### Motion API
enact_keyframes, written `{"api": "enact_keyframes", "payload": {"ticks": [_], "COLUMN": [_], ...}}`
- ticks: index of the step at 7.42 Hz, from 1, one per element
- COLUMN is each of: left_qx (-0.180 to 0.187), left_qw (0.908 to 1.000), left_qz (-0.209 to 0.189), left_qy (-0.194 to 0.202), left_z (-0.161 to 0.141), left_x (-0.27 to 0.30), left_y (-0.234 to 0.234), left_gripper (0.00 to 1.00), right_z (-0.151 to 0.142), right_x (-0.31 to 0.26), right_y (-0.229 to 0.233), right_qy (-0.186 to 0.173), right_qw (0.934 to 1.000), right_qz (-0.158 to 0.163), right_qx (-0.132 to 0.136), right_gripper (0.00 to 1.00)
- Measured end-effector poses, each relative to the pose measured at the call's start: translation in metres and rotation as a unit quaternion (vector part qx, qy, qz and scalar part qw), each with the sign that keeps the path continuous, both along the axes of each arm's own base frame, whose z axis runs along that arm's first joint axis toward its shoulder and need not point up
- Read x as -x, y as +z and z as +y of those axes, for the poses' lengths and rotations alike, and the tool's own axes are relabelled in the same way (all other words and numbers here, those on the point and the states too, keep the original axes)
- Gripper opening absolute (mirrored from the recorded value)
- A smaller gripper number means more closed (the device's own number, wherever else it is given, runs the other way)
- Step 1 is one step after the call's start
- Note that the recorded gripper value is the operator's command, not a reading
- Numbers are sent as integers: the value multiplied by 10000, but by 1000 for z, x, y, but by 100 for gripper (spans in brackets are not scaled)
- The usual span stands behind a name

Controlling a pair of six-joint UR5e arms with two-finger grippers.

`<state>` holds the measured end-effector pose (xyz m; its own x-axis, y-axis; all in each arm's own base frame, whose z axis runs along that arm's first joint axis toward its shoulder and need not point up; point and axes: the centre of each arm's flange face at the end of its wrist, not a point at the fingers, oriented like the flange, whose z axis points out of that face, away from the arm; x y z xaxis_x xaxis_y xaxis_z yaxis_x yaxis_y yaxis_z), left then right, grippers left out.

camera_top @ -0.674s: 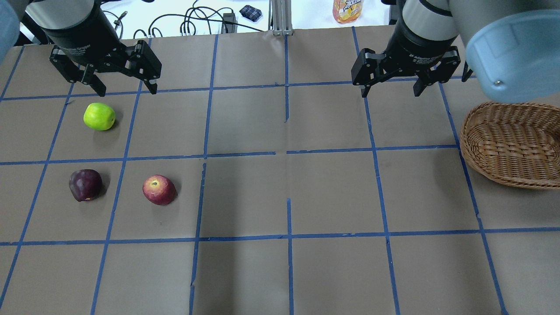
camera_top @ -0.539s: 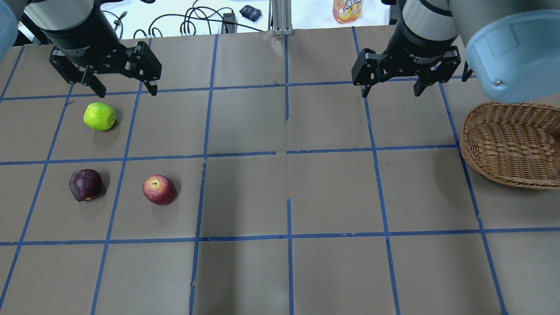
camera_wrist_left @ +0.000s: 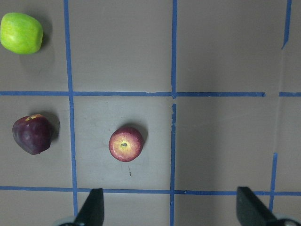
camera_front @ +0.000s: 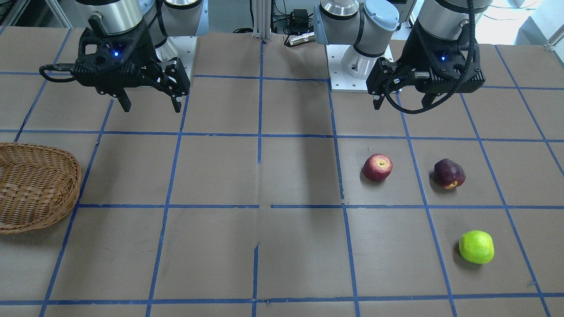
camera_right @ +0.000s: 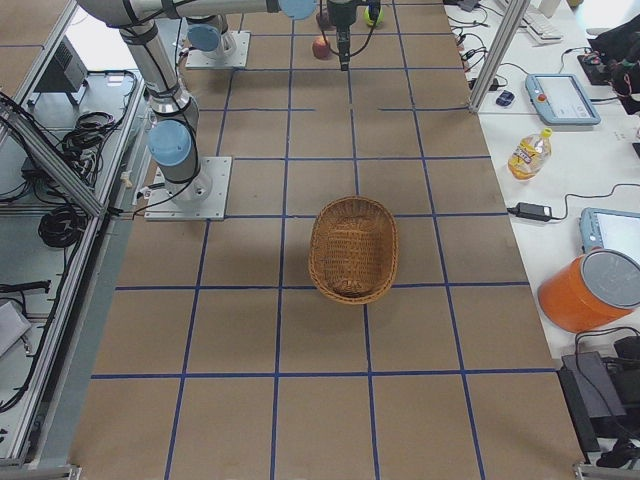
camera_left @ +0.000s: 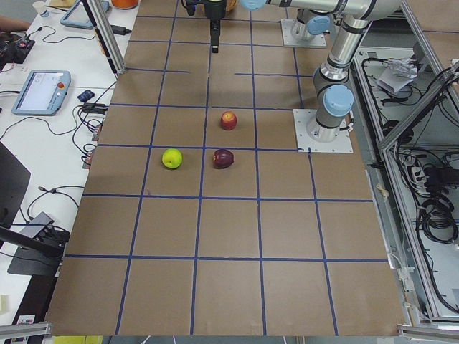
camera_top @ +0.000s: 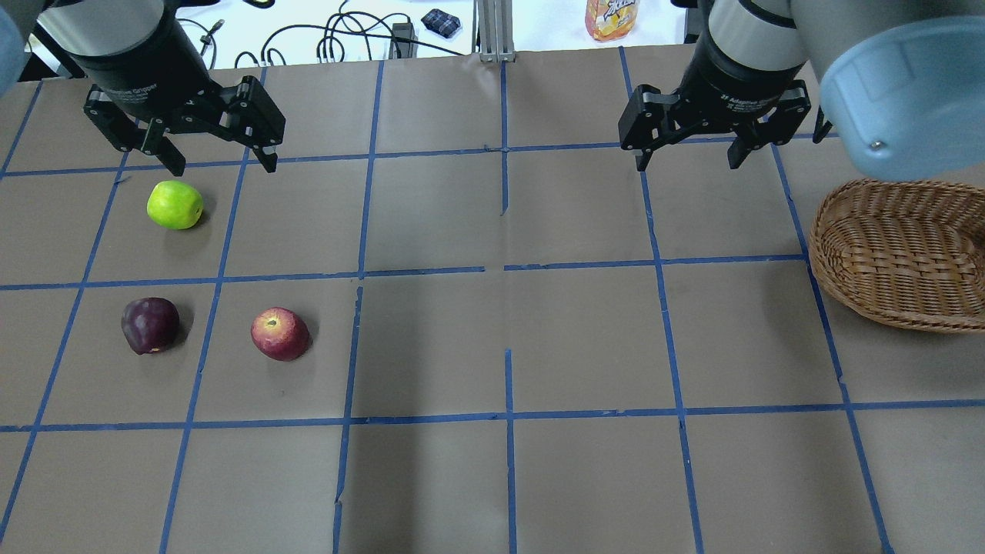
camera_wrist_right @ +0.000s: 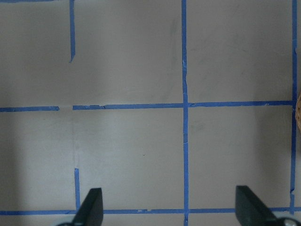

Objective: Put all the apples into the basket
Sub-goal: 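Move the left gripper over the light red apple and lower it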

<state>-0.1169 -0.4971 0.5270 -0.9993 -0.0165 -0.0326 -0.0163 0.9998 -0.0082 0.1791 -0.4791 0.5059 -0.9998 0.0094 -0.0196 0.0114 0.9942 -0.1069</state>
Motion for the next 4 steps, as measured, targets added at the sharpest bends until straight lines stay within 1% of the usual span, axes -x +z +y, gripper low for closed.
{"api": "enact_keyframes", "payload": {"ticks": [1, 2, 3, 4], "left_qx": [-60, -274, -623, -937], "left_qw": [10000, 9996, 9980, 9954], "left_qz": [8, 27, 51, 90], "left_qy": [3, -1, 55, 193], "left_z": [1, 7, 13, 12], "left_x": [1, 1, -6, -23], "left_y": [-4, -16, -37, -62], "left_gripper": [100, 100, 100, 100], "right_z": [0, 0, 0, 0], "right_x": [0, 0, 0, 0], "right_y": [0, 0, 0, 0], "right_qy": [-3, -5, -5, -5], "right_qw": [10000, 10000, 10000, 10000], "right_qz": [-2, -3, -3, -3], "right_qx": [1, -1, -2, -2], "right_gripper": [100, 100, 100, 100]}}
